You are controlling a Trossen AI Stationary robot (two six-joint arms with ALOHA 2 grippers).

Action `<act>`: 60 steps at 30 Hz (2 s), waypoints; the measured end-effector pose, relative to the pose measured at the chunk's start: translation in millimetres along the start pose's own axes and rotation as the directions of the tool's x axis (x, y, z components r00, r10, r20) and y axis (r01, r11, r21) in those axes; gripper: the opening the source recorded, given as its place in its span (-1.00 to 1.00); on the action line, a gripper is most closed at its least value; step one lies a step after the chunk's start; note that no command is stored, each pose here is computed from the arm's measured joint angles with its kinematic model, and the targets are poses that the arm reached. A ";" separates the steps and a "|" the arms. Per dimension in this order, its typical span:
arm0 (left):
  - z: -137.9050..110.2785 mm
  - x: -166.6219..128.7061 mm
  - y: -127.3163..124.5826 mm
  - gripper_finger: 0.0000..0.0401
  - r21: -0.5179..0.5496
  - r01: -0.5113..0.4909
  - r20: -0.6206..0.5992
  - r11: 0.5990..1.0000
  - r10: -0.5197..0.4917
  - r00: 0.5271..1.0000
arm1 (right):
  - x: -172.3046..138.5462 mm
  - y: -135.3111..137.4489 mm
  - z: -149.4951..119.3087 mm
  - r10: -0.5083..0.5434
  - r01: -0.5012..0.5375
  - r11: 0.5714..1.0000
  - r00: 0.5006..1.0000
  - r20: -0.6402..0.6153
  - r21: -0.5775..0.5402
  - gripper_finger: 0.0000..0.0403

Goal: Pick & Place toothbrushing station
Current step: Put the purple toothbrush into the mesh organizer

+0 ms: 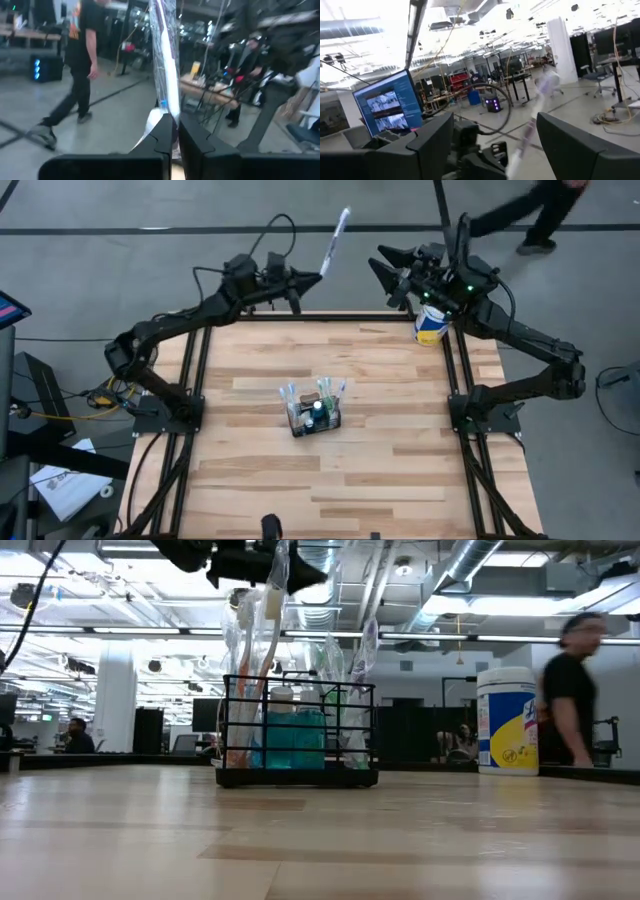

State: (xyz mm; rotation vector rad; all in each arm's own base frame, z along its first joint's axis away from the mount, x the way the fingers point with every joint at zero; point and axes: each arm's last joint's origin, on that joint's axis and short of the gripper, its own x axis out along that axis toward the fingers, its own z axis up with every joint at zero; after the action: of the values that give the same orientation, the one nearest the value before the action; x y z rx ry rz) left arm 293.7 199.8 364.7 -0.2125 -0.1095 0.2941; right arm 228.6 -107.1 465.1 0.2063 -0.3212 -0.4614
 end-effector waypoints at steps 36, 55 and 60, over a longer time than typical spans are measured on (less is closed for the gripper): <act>23.5 -9.8 -42.4 -1.00 0.084 0.153 0.113 0.985 -0.162 0.980 | 58.5 -6.9 19.1 0.155 -0.157 0.987 0.987 -0.032 -0.042 0.36; 35.6 -16.1 -47.9 -1.00 0.132 0.223 0.178 0.966 -0.245 0.953 | 58.6 -13.0 23.2 0.142 -0.142 0.990 0.990 -0.004 -0.009 0.36; 35.5 -15.2 -57.2 -1.00 0.140 0.259 0.190 0.956 -0.283 0.940 | 58.6 -13.0 23.2 0.142 -0.142 0.990 0.990 -0.004 0.001 0.36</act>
State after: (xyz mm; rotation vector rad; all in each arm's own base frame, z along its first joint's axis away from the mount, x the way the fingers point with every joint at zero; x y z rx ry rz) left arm 290.1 148.6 410.9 -0.0510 -0.3265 0.0455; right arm 264.9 -148.6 498.2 0.1839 -0.3296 -0.3202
